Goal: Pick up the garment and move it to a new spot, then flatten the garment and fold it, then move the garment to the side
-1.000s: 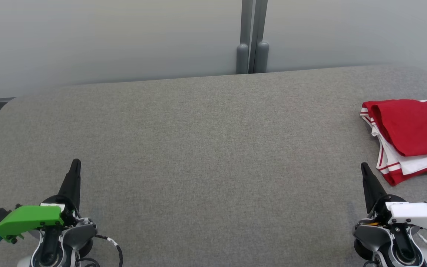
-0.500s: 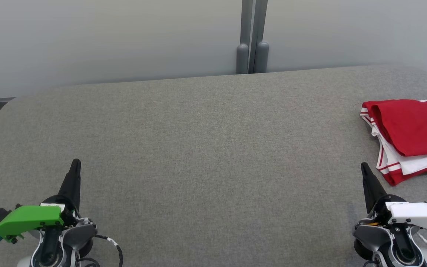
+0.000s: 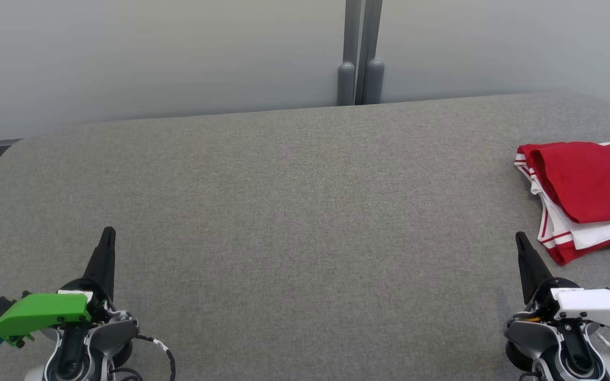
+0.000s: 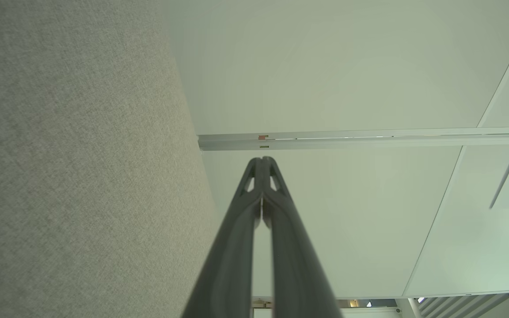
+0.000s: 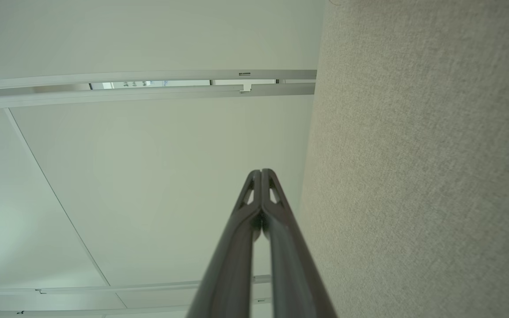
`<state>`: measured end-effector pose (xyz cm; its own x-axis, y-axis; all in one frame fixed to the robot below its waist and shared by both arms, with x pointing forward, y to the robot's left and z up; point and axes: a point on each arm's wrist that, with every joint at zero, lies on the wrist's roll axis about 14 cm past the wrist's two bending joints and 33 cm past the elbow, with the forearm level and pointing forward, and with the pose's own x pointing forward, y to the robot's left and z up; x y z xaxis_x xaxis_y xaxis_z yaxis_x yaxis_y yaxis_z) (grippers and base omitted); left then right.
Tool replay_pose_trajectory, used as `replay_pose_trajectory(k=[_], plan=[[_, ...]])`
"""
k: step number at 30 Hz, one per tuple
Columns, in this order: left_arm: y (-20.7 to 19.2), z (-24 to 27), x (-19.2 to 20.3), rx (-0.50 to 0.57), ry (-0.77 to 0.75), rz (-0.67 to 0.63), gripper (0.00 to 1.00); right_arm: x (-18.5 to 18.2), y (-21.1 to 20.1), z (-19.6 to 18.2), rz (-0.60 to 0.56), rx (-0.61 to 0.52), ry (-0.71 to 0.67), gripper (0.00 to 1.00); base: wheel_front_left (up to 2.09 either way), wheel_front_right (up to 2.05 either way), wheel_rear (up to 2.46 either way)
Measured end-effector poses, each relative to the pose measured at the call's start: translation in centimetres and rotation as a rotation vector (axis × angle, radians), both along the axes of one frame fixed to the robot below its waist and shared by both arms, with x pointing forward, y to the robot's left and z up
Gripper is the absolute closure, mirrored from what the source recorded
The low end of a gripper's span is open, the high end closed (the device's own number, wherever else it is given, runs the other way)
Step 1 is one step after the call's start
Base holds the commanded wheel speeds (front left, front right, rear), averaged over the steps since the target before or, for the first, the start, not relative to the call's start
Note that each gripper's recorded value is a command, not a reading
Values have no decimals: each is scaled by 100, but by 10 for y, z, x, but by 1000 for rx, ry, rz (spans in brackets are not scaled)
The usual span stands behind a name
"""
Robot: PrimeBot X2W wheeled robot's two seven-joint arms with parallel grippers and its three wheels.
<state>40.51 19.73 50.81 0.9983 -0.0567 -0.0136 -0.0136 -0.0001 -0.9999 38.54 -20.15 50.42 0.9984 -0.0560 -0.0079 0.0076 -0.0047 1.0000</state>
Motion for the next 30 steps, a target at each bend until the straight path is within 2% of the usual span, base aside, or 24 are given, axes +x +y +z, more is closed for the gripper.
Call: replay_pose_trajectory(k=[30], plan=[[0,0,0,0,0,0,100,0,0,0,0,0,0,100,0,0,0]])
